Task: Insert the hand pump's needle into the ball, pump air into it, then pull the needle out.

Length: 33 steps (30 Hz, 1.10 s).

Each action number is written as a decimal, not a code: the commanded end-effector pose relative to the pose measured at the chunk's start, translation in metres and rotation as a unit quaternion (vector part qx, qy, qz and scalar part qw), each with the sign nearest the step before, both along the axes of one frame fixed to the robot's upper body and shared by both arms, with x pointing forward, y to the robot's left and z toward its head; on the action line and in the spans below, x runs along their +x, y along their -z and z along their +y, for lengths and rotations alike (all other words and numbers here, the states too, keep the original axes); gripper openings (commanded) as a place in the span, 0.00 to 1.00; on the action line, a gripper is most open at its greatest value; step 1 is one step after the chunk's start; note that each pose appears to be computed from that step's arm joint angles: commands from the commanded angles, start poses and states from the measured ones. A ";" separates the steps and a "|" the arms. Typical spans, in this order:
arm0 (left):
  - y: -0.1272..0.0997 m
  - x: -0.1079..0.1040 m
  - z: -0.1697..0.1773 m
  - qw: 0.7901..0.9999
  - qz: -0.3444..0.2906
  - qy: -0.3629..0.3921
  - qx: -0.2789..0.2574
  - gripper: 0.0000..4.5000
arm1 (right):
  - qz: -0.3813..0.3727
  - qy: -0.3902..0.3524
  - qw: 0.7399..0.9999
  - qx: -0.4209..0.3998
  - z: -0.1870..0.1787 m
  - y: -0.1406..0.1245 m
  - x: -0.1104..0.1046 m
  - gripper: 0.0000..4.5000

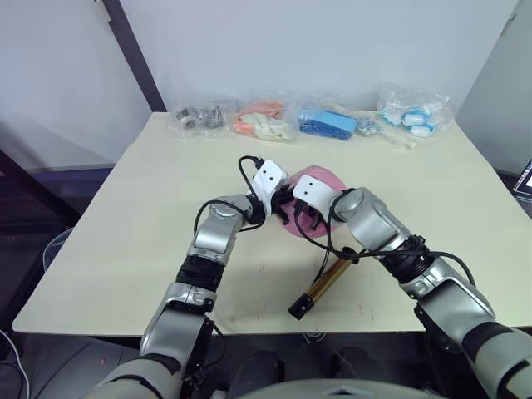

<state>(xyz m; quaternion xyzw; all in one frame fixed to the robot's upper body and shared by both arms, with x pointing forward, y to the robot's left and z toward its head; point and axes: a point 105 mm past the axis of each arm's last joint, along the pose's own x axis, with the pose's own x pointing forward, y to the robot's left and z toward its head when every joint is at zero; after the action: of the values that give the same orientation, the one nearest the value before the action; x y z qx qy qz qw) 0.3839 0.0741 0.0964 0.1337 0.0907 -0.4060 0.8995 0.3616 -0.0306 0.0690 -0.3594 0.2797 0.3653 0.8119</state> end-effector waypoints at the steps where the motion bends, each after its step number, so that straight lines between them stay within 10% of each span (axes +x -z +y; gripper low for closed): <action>1: 0.027 -0.012 -0.009 0.998 0.048 0.026 0.015 0.00 | 0.179 0.091 0.975 -0.091 -0.060 0.103 -0.042 0.09; 17: 0.028 -0.009 -0.005 0.999 0.043 0.026 0.021 0.00 | 0.009 0.047 0.996 0.079 -0.027 -0.005 -0.028 0.09; 33: 0.026 -0.006 -0.006 0.998 0.035 0.034 0.028 0.00 | -0.067 0.033 0.987 0.140 -0.029 -0.026 -0.033 0.09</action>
<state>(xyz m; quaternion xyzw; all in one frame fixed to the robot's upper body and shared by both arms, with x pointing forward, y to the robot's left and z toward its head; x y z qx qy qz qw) 0.3817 0.0567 0.1223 0.1455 0.0320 -0.4528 0.8791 0.3345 -0.0630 0.1076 -0.2673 0.1631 0.3260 0.8920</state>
